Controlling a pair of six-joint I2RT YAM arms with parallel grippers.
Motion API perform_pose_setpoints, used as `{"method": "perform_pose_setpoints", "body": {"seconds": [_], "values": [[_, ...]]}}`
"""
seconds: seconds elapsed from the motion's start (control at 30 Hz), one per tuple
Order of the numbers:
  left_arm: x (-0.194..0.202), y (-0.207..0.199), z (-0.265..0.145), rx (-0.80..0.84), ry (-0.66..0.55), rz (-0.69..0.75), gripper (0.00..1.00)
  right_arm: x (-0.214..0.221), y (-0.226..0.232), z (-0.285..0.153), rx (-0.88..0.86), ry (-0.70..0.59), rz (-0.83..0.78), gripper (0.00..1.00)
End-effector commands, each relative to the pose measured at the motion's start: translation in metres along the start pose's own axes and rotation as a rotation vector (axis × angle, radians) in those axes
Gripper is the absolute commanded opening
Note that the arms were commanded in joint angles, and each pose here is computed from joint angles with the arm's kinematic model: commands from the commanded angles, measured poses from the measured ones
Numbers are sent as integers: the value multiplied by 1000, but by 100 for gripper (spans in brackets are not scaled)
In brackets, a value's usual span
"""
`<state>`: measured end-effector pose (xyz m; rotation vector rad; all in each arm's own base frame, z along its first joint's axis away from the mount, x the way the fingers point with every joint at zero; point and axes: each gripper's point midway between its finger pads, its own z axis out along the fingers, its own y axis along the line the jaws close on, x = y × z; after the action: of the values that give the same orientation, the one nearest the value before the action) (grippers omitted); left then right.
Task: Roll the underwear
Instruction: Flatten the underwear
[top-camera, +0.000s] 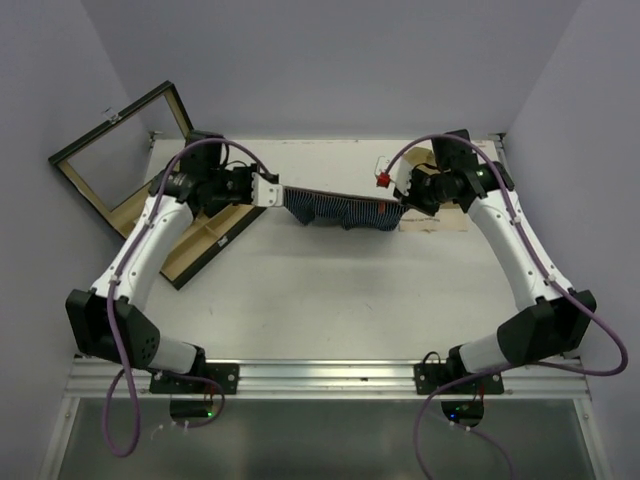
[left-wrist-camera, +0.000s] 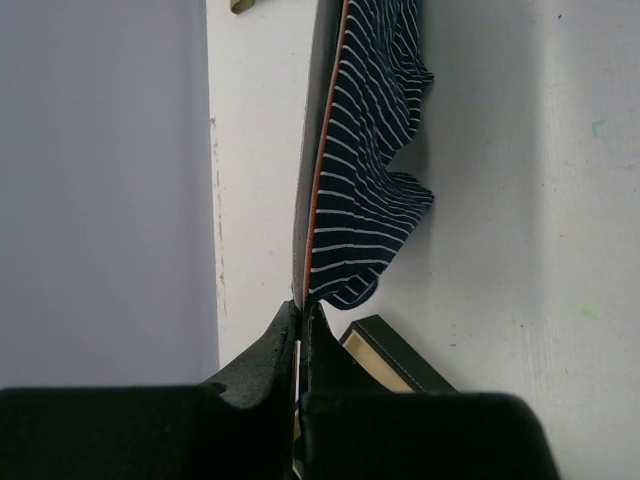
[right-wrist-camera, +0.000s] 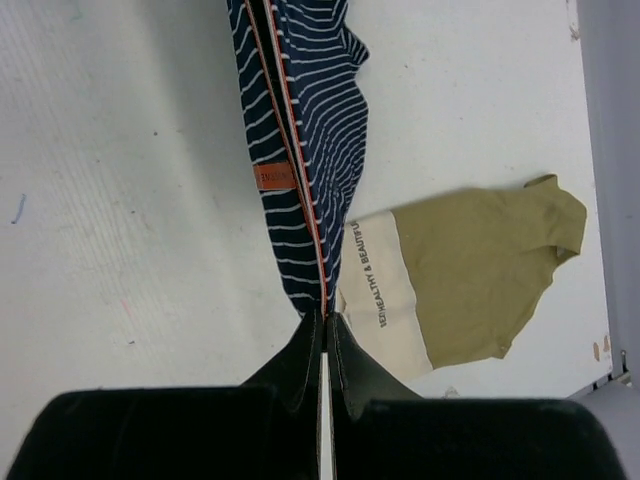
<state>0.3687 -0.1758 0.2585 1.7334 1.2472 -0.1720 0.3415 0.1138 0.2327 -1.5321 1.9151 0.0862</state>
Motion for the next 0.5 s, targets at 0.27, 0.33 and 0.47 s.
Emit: {"method": "perform_pose_setpoints", "body": {"seconds": [0.27,0.33,0.47], "values": [[-73,-75,-76,-10,-142,-92,0,-15,93,-61,-123,-73,-53,0],[-80,-85,-83,-11,-161,-153,0,-23,101,-76,-133,-112,-25,0],[-88,-100,-90,-21,-189,-180,0,-23,97,-76,-120,-100,-7,0]]}}
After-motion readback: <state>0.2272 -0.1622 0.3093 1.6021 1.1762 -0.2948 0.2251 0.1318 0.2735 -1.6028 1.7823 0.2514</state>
